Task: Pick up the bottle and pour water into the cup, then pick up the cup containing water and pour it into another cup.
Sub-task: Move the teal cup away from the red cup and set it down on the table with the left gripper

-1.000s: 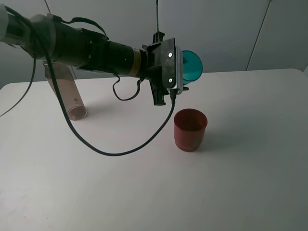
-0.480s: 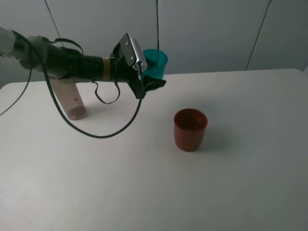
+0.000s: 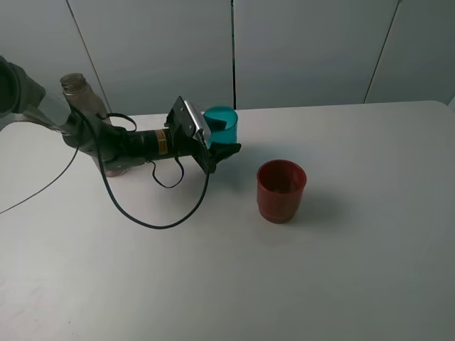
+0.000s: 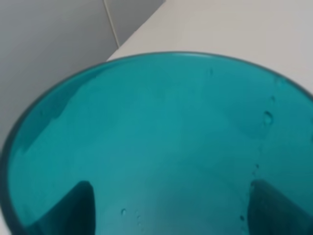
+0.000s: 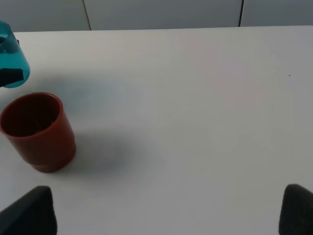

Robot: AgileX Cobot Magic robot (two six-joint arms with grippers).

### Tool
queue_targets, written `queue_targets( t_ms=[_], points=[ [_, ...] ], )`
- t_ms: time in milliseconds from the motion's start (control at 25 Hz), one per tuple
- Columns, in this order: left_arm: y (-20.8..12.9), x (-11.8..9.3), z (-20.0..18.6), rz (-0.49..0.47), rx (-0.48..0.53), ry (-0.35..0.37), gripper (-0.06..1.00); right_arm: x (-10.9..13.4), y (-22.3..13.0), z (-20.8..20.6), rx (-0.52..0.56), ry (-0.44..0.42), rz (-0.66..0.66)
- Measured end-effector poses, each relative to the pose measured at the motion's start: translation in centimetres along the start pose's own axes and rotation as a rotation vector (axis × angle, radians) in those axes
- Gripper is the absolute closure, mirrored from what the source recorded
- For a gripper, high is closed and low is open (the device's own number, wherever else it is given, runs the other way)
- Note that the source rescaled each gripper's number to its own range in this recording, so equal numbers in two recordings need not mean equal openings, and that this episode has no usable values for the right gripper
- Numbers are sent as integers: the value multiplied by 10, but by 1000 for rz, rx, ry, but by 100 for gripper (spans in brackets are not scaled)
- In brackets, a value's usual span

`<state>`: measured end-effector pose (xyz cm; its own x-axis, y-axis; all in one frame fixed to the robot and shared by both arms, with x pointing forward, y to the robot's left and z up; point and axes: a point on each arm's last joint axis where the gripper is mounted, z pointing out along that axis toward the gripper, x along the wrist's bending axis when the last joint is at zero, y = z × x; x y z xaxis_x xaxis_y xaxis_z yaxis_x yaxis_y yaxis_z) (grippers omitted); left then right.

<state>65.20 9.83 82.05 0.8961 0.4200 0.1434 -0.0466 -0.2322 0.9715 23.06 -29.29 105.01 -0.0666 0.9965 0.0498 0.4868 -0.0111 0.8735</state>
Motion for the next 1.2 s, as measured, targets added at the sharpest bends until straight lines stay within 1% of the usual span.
queue_targets(
  t_ms=[240,440,1040,1080,1120,1160,1200],
  points=[
    [-14,-2,0,-19,-8,14,81,0,0,0,0,0,0],
    [-21,1,-3,-36,1,31,81,0,0,0,0,0,0],
    [-21,1,-3,-27,4,23,81,0,0,0,0,0,0],
    [-20,1,-3,-24,7,21,80,0,0,0,0,0,0],
    [-19,2,-3,-18,14,21,67,0,0,0,0,0,0],
    [-16,3,-3,-14,16,25,35,0,0,0,0,0,0],
    [-12,5,-4,-7,11,28,15,0,0,0,0,0,0]
  ],
)
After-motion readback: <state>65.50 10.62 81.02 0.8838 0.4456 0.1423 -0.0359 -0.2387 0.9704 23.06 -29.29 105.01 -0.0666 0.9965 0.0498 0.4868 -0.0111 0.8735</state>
